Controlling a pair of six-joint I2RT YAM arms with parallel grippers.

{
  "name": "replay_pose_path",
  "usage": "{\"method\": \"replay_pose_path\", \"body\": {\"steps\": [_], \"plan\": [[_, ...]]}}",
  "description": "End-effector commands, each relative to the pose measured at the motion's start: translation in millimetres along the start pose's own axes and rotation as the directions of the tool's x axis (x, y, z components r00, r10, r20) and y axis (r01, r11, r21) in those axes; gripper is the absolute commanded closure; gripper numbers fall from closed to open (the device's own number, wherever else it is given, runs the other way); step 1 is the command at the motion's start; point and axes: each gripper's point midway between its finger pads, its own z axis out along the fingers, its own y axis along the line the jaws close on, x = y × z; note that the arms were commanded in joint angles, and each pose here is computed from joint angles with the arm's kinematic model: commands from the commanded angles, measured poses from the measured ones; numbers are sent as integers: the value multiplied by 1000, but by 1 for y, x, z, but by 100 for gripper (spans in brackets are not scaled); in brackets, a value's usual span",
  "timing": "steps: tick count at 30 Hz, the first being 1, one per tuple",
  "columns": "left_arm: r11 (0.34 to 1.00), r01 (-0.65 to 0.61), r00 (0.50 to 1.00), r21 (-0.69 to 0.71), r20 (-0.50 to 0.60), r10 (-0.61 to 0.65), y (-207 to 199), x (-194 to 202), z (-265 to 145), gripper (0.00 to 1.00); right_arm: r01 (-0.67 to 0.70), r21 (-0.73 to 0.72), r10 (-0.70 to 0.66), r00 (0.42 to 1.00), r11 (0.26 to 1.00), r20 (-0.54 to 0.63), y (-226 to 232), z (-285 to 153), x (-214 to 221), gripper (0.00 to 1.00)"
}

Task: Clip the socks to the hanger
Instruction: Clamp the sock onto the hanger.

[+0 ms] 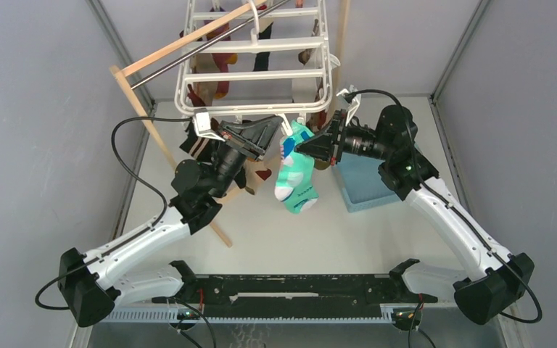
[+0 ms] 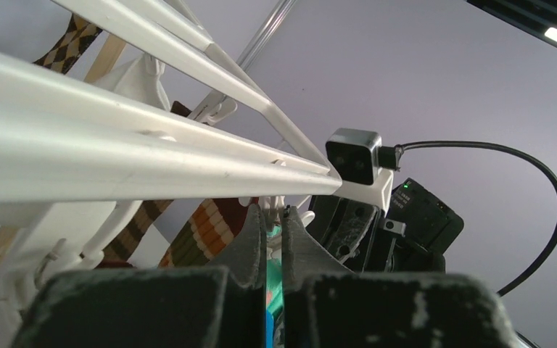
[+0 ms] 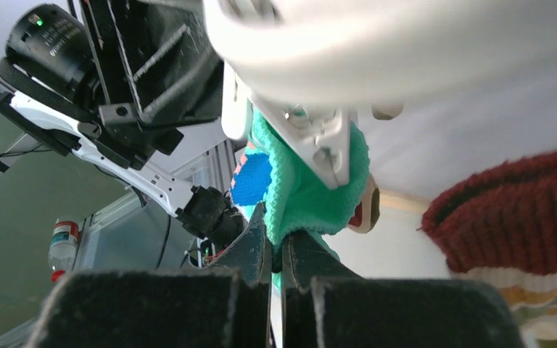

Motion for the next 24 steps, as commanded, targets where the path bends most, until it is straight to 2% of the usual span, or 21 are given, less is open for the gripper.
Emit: {"method": "replay_pose_path", "body": {"steps": [1,16,24], "plan": [[999,-32,999,-5,-15,32,2,1,-6,100,38,-26,-38,999,999,31,11,-8,1,100],[1000,-29,999,-12,-38,28,8,11,-2,100,54,-68,-52,998,996,38,37,-19,8,100],[1000,-20,999,7,-29,20,1,5,-4,100,29,-53,-28,999,998,20,24,-13,15,100]]}}
